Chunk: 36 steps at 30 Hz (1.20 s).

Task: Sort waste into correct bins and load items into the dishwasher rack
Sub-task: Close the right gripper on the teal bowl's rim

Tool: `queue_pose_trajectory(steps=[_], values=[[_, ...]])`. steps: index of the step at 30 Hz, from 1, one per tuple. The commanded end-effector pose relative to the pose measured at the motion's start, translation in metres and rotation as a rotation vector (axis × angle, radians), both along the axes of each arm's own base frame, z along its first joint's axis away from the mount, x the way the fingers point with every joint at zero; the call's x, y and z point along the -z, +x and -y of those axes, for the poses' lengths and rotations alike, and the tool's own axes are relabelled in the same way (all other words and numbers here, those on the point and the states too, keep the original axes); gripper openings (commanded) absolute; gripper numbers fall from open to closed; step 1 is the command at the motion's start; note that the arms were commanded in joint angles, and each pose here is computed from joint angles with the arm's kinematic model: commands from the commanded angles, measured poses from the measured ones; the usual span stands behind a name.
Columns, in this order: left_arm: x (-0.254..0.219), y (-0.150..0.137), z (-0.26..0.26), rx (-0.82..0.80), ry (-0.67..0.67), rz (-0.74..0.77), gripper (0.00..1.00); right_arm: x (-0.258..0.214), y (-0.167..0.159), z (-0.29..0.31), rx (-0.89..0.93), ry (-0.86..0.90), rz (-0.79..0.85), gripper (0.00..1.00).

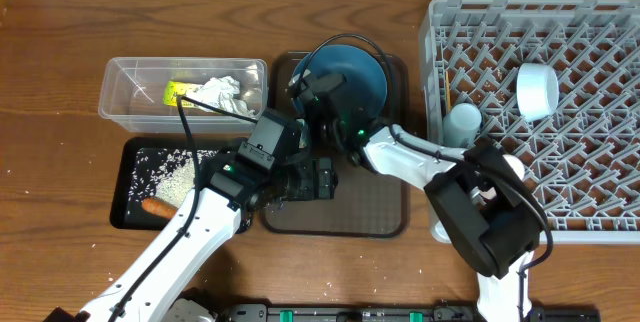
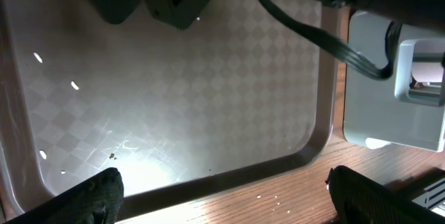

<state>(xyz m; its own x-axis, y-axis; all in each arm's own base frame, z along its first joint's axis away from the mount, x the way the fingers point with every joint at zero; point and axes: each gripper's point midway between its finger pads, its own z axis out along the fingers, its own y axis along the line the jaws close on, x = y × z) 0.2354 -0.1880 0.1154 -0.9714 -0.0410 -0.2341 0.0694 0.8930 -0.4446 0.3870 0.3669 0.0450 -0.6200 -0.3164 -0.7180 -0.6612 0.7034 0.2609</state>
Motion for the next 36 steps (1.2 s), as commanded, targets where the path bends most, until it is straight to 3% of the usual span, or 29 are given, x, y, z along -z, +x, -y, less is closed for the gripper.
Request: queue_pose_trajectory(steps=[1,6,10,20,28,36], values=[[-0.009,0.004,0.001,0.005,-0.006,0.029,0.96,0.007,-0.008,-0.005,-0.015,-0.021,-0.009,0.74],[-0.009,0.004,0.001,0.005,-0.006,0.029,0.96,0.016,-0.01,0.004,0.013,-0.077,-0.028,0.69],[-0.009,0.004,0.001,0.005,-0.006,0.029,0.96,0.019,-0.008,0.01,0.038,-0.104,-0.022,0.57],[-0.009,0.004,0.001,0.005,-0.006,0.029,0.96,0.027,-0.015,0.015,0.036,-0.136,-0.059,0.01],[-0.009,0.004,0.001,0.005,-0.006,0.029,0.96,0.027,-0.035,0.004,-0.057,-0.081,-0.139,0.01],[-0.009,0.004,0.001,0.005,-0.006,0.029,0.96,0.002,-0.038,0.001,-0.069,-0.053,-0.118,0.01]])
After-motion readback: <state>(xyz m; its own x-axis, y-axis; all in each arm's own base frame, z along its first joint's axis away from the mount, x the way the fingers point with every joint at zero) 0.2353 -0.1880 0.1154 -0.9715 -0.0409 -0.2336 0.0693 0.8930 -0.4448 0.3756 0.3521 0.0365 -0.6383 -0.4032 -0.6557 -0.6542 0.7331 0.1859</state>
